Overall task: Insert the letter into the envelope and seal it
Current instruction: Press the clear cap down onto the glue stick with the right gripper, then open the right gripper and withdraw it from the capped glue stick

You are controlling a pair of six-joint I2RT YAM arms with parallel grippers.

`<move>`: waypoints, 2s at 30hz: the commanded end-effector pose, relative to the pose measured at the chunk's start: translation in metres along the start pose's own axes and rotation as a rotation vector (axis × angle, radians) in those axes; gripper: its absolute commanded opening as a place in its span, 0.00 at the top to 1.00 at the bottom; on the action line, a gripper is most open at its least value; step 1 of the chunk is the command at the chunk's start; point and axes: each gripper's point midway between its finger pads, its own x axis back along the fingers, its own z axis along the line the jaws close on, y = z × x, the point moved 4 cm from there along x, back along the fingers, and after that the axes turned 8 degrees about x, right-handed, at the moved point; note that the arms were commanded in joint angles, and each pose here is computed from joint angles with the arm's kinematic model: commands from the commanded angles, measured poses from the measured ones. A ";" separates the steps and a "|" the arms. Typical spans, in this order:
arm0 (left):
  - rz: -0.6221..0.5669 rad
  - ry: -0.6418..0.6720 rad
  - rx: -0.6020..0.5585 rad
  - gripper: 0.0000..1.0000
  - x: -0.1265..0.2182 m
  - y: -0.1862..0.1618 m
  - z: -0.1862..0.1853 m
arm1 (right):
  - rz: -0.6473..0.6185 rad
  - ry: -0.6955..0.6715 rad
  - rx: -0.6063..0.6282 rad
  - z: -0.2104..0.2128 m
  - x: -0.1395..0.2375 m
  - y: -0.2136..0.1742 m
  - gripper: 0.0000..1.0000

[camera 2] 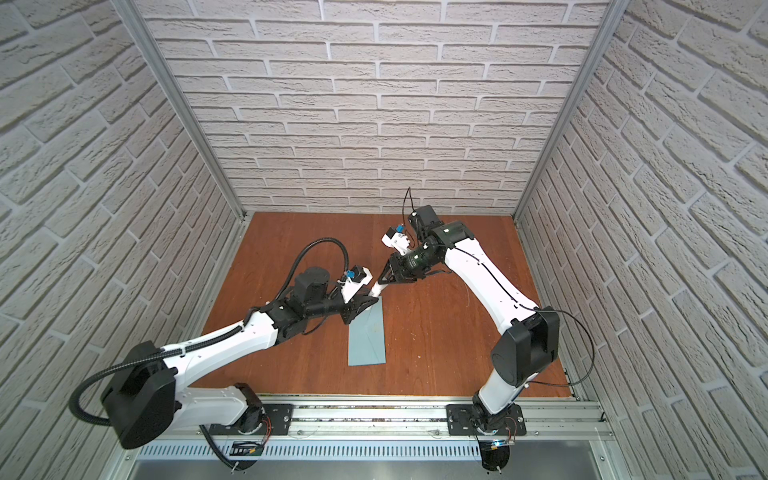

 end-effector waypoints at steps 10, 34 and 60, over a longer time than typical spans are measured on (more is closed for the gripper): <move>-0.021 -0.031 -0.153 1.00 -0.005 0.028 -0.013 | 0.082 -0.020 0.089 0.019 -0.004 -0.003 0.85; -0.295 0.012 -0.182 1.00 0.019 0.081 -0.017 | 0.208 -0.148 0.081 0.011 -0.038 -0.014 0.93; 0.076 0.138 -0.207 1.00 0.020 0.014 0.003 | -0.204 -0.290 0.197 0.046 0.077 0.033 0.46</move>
